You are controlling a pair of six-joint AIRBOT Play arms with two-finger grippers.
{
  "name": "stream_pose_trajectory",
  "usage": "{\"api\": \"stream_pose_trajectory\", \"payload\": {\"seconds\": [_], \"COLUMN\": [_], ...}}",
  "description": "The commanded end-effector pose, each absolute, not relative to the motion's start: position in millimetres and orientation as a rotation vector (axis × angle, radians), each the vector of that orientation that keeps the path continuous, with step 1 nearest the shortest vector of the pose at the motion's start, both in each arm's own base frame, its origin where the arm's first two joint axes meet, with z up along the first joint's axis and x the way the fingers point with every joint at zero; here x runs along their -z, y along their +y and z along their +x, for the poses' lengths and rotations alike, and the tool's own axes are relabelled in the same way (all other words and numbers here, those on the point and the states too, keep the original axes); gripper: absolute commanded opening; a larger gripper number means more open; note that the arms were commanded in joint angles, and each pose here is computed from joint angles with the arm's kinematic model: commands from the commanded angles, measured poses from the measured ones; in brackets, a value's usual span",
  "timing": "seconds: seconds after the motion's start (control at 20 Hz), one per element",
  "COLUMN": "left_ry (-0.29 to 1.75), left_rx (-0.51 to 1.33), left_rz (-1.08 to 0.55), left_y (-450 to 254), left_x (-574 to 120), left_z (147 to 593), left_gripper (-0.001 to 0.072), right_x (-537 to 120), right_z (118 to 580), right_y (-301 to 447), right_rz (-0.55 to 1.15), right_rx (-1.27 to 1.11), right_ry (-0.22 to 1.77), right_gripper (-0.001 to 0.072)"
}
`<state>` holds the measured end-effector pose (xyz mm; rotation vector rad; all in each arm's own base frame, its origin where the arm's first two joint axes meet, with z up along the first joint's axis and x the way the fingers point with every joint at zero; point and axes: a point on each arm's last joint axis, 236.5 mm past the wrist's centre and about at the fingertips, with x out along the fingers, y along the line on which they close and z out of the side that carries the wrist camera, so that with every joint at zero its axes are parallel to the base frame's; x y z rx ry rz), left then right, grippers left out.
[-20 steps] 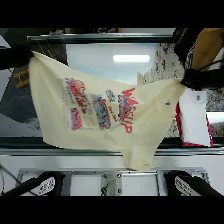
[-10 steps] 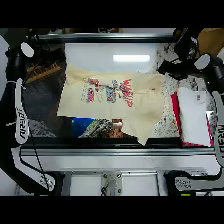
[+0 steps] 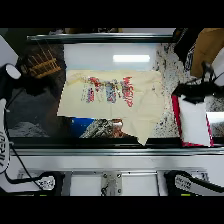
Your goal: Fold the clothes and pants, and hang the long-sleeved shirts on hangers.
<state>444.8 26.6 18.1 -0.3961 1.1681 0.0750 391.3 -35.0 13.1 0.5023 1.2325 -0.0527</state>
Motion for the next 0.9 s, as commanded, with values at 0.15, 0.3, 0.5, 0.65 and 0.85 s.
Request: {"api": "stream_pose_trajectory", "payload": {"seconds": [0.15, 0.3, 0.5, 0.65, 0.85], "left_ry": [1.276, 1.275, 1.276, 1.267, 1.247], "left_rx": [-0.078, -0.078, -0.078, -0.080, -0.085], "left_rz": [-0.596, -0.654, -0.651, -0.652, -0.651], "left_y": [-9, -17, -17, -16, -14], "left_x": [51, 59, 59, 59, 58], "left_z": [360, 356, 356, 358, 362], "left_gripper": [0.0671, 0.0671, 0.0671, 0.0671, 0.0672], "right_x": [90, 109, 117, 116, 121], "right_z": [344, 345, 357, 369, 368], "right_y": [4, 20, 29, 34, 45], "right_rz": [0.850, 0.856, 0.821, 0.818, 0.801], "right_rx": [0.126, 0.114, 0.111, 0.109, 0.092], "right_ry": [1.323, 1.359, 1.325, 1.280, 1.296], "right_gripper": [0.0643, 0.0643, 0.0642, 0.0642, 0.0265]}}
